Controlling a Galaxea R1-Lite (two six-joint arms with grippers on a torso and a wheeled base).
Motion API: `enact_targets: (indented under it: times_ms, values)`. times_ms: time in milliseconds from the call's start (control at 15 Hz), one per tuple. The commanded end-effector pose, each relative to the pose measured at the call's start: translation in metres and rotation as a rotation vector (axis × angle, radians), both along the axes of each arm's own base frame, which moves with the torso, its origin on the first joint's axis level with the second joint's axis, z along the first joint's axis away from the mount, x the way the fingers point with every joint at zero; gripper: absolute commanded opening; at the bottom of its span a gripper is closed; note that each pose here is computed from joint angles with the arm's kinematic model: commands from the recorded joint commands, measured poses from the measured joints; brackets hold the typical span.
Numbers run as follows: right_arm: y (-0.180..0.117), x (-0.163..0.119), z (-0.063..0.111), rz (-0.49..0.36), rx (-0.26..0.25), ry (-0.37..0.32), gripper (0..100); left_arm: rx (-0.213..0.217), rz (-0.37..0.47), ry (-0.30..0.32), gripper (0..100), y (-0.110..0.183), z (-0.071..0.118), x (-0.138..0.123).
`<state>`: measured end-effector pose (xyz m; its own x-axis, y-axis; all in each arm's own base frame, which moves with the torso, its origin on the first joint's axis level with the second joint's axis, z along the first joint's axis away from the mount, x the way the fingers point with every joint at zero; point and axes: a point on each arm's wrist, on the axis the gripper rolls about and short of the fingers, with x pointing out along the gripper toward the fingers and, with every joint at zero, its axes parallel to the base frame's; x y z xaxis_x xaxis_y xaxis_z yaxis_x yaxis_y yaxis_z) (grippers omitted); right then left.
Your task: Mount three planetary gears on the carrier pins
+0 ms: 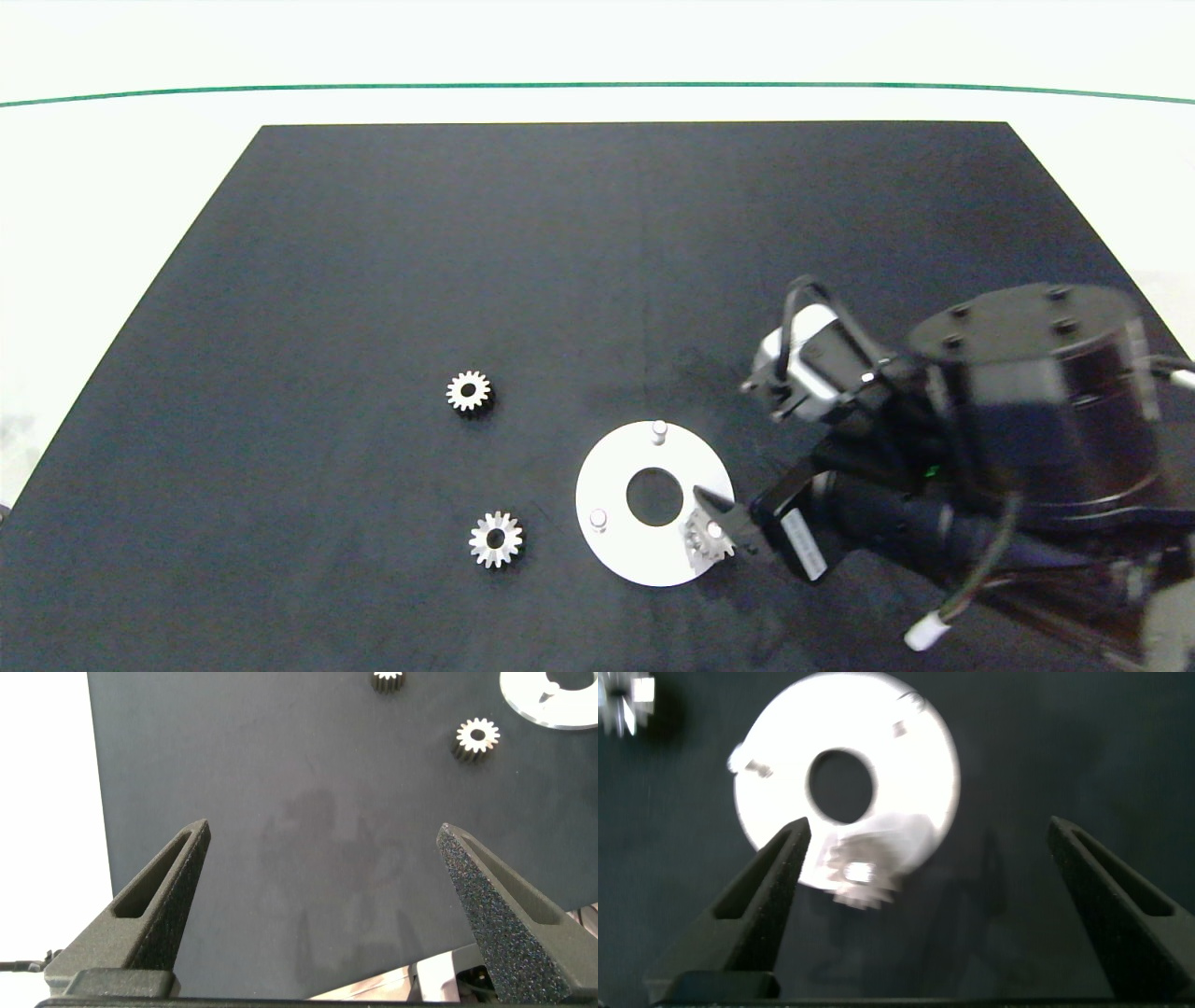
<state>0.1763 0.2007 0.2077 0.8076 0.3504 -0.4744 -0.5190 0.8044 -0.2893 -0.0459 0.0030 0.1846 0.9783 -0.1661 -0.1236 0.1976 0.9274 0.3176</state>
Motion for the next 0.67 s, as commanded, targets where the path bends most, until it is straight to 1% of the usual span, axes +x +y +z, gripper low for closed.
enact_targets:
  times_ms: [67,200,267,333,400,467,533,667]
  values:
    - [-0.119,-0.070,0.064,-0.190,0.193,-0.231,100,0.004,0.000,0.027,100,0.000,-0.005,0.003]
    - [-0.164,-0.113,0.058,-0.276,0.229,-0.309,100,0.013,-0.007,0.078,100,-0.001,-0.019,0.009]
    - [-0.176,-0.127,0.054,-0.290,0.244,-0.326,100,0.037,-0.015,0.118,100,-0.002,-0.028,0.016]
    - [-0.190,-0.144,0.051,-0.320,0.253,-0.344,100,0.077,-0.052,0.170,100,-0.003,-0.037,0.032]
    - [-0.197,-0.153,0.049,-0.334,0.256,-0.352,100,0.084,-0.105,0.169,100,-0.004,-0.038,0.042]
    - [-0.201,-0.158,0.047,-0.338,0.259,-0.356,100,0.088,-0.160,0.172,100,-0.006,-0.035,0.051]
    - [-0.204,-0.162,0.046,-0.338,0.263,-0.360,100,0.096,-0.200,0.190,100,-0.009,-0.033,0.061]
    - [-0.206,-0.165,0.045,-0.351,0.269,-0.370,100,0.109,-0.238,0.214,100,-0.014,-0.029,0.075]
